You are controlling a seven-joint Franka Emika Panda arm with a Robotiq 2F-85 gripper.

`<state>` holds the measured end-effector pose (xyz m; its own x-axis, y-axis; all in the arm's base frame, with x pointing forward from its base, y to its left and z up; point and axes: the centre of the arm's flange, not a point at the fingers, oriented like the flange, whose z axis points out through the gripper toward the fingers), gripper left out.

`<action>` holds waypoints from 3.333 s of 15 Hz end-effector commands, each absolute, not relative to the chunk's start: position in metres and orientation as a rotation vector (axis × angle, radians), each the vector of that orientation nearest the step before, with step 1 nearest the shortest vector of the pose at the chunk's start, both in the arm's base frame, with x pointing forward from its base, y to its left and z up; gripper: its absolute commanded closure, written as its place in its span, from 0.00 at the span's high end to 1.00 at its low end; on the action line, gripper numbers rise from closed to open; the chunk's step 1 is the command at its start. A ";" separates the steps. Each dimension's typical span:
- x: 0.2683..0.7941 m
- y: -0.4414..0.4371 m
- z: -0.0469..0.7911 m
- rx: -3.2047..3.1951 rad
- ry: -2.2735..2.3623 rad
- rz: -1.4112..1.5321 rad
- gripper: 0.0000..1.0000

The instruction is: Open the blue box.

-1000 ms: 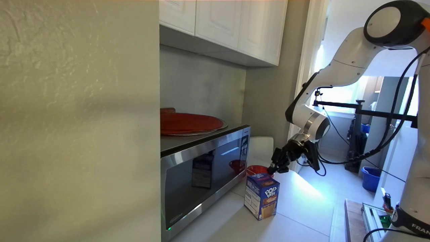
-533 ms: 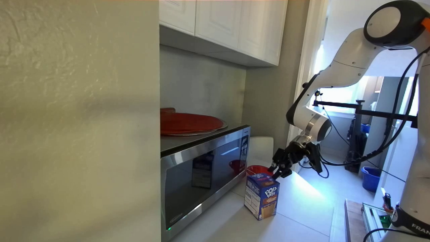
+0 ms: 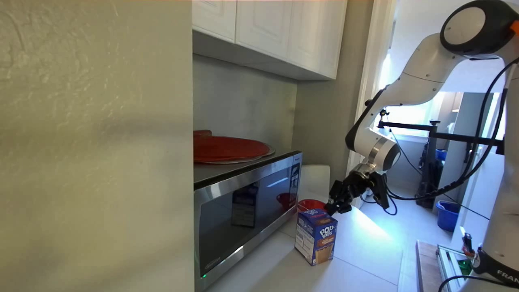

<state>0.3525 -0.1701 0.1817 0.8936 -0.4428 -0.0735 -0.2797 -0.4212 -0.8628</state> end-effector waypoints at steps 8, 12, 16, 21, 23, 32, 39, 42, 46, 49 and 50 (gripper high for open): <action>0.346 -0.165 0.196 -2.046 0.502 -0.204 0.26; 0.346 -0.162 0.198 -2.045 0.494 -0.208 0.19; 0.345 -0.160 0.196 -2.047 0.492 -0.204 0.21; 0.343 -0.154 0.191 -2.041 0.496 -0.194 0.22; 0.347 -0.154 0.191 -2.039 0.493 -0.199 0.23; 0.368 -0.150 0.195 -2.032 0.486 -0.222 0.24; 0.379 -0.151 0.195 -2.035 0.475 -0.232 0.10; 0.381 -0.148 0.197 -2.029 0.475 -0.231 0.08; 0.383 -0.142 0.202 -2.017 0.468 -0.225 0.09; 0.386 -0.139 0.206 -2.010 0.459 -0.224 0.01; 0.388 -0.139 0.207 -2.008 0.459 -0.224 0.01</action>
